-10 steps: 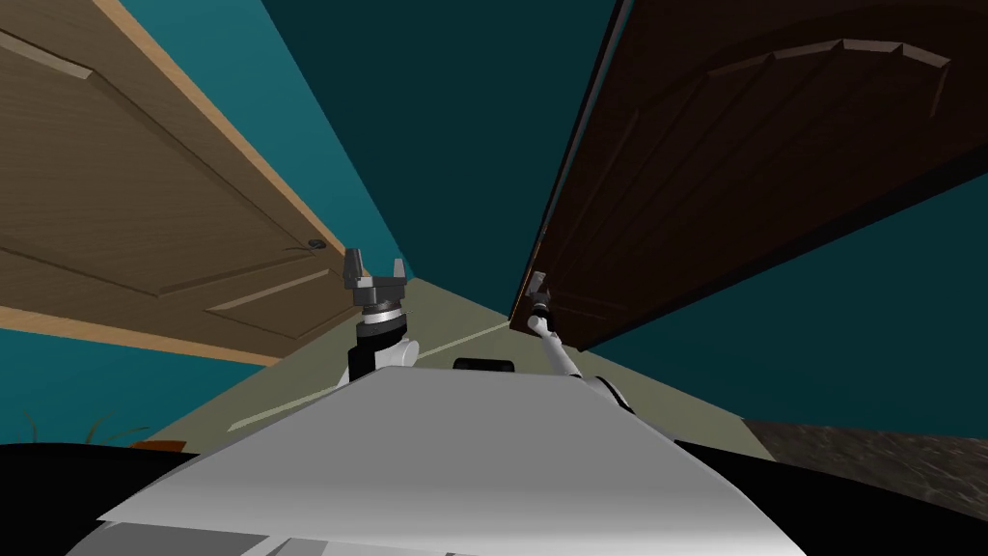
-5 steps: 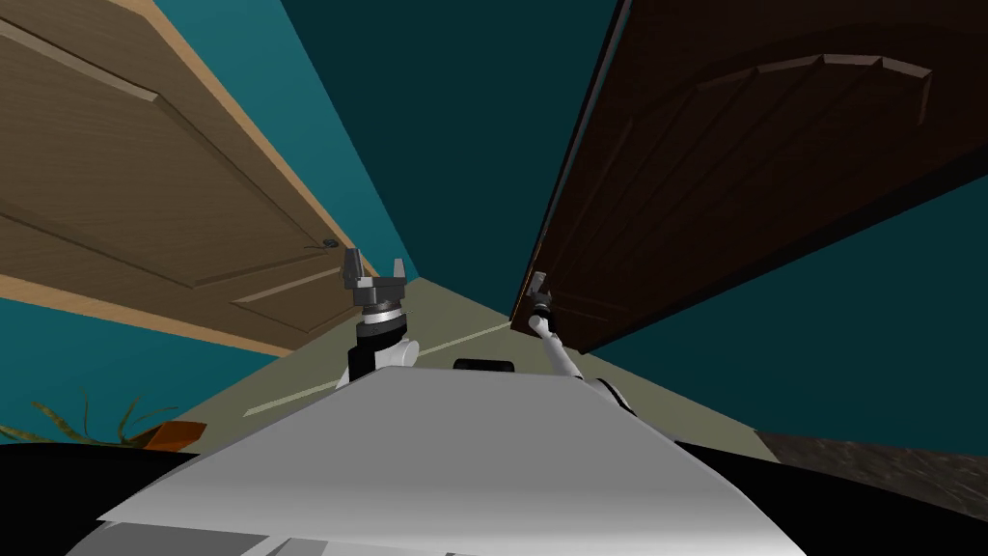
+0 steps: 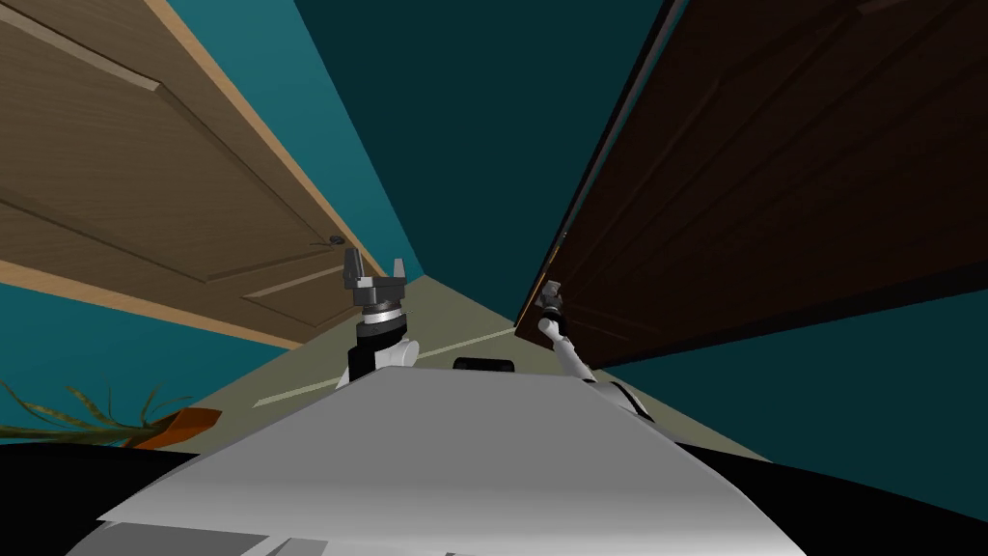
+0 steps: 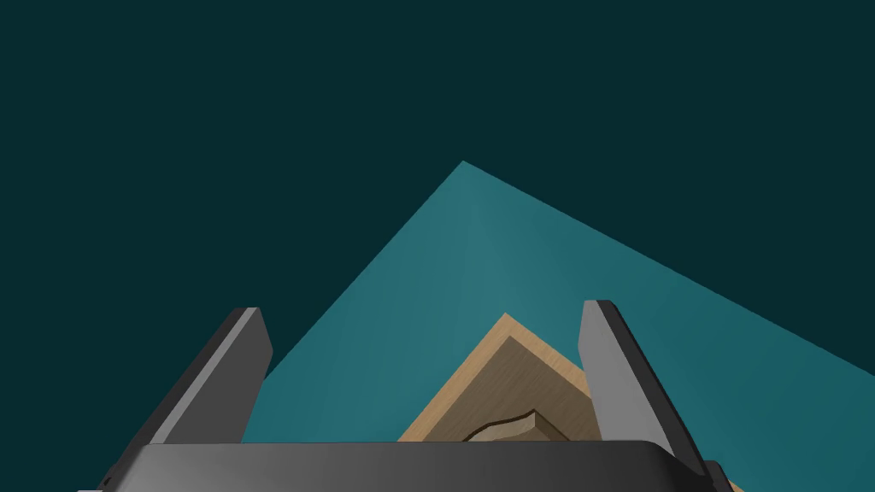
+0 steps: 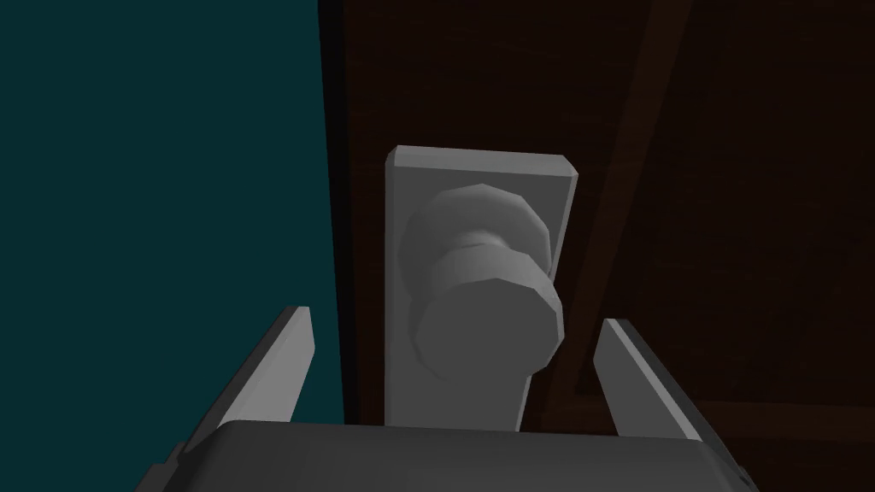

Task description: Pull the door open

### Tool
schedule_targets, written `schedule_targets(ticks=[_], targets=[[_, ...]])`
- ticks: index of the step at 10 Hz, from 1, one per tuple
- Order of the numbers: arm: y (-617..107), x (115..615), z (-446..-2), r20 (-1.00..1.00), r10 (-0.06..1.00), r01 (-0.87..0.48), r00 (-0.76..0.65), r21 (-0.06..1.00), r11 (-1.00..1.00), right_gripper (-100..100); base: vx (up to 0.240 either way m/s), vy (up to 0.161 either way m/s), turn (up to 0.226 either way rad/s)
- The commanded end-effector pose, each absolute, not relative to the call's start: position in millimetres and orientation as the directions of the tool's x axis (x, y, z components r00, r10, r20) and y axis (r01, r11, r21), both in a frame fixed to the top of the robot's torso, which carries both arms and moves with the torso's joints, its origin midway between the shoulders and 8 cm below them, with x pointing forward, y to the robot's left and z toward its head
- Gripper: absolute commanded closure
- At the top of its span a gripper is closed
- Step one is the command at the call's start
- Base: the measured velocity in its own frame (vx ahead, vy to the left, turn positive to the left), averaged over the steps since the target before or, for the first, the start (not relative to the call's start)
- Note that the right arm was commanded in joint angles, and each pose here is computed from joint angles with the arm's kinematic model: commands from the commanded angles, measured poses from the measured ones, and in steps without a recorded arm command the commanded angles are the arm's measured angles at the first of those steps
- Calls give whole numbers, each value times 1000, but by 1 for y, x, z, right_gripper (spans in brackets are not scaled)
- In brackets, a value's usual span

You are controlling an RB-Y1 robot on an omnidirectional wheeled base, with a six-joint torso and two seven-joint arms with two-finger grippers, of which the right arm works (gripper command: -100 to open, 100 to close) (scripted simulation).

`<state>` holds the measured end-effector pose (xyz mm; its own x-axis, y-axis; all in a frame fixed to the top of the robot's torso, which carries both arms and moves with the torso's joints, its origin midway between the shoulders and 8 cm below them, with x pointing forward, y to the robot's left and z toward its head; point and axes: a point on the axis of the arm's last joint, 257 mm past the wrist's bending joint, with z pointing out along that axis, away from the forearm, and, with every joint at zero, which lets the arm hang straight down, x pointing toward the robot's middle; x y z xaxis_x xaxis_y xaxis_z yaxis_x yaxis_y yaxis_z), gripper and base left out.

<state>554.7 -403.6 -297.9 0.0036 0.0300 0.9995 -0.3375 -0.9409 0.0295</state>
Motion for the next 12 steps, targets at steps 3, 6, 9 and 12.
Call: schedule_targets(ticks=[3, 6, 9, 12], targets=[[-430, 548, -297, 999, 35, -357, 8, 35, -933, -100, 93, -9, 92], [-430, 548, -297, 999, 35, -357, 8, 35, -933, 100, -16, 0, -12], [-430, 548, -297, 999, 35, -357, 8, 35, -933, 100, -3, 0, 1], [-429, 547, -297, 1000, 29, -337, 5, 29, -941, 100, -171, -56, 125]])
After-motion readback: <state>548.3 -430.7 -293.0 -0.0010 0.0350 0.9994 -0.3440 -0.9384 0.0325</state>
